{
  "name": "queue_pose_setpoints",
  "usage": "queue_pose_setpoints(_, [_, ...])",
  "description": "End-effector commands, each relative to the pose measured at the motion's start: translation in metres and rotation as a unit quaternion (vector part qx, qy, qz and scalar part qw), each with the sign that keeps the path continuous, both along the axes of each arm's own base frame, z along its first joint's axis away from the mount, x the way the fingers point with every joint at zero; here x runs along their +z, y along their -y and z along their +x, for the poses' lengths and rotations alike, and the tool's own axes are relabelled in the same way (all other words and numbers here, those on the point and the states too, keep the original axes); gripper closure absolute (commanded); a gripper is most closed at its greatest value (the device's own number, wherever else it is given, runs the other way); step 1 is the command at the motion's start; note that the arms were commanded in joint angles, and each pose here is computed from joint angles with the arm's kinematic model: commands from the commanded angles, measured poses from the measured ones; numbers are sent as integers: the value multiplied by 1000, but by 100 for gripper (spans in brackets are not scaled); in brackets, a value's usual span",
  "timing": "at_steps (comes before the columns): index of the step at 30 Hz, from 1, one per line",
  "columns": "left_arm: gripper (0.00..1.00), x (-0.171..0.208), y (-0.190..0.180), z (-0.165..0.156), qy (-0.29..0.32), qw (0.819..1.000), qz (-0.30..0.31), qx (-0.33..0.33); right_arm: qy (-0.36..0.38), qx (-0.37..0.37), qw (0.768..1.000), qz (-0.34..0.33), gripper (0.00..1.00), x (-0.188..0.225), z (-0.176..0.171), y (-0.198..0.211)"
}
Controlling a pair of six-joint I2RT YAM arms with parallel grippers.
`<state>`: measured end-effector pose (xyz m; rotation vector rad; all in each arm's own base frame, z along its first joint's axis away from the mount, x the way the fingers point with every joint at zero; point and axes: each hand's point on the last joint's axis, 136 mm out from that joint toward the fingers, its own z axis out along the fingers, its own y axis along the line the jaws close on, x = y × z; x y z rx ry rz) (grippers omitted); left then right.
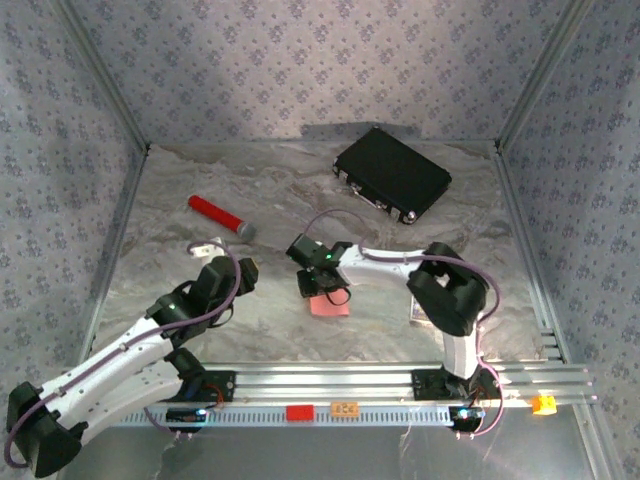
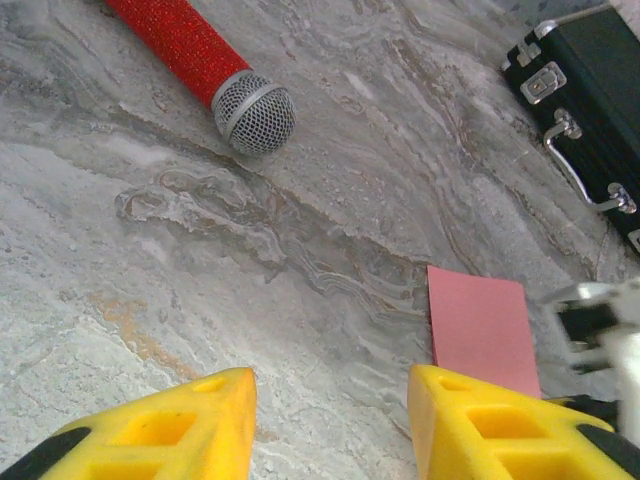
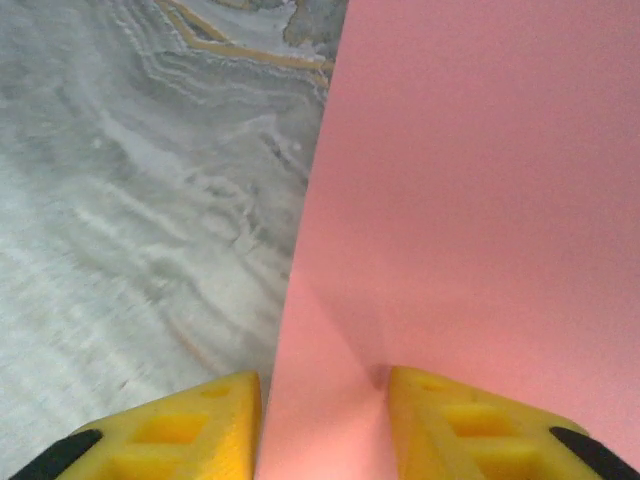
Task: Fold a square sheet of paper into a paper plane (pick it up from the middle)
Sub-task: Turn over the paper at the center of the table, then third fold the triangle at the center of the table.
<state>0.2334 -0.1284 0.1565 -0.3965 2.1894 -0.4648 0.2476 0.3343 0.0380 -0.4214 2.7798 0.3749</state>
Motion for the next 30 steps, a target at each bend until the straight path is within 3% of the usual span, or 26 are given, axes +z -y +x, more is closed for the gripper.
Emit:
queue_pose_setpoints(1, [56, 0, 5, 2, -7, 1000, -2, -9, 7, 12, 992, 127, 53, 49, 1, -14])
queue_pose_setpoints(6, [55, -8, 21, 7, -26, 999, -3, -35, 3, -37, 981, 191, 53, 61, 7, 25])
queue_pose_setpoints(10, [56, -19, 46, 11, -50, 996, -14, -78, -38, -84, 966, 242, 72, 41, 8, 57])
queue_pose_setpoints(14, [56, -33, 69, 12, -86, 989, -21, -116, -76, -97, 947, 297, 87, 29, 9, 63])
queue_pose_setpoints(30, [57, -56, 85, 14, -131, 982, -17, -133, -152, -112, 931, 312, 92, -19, 2, 56])
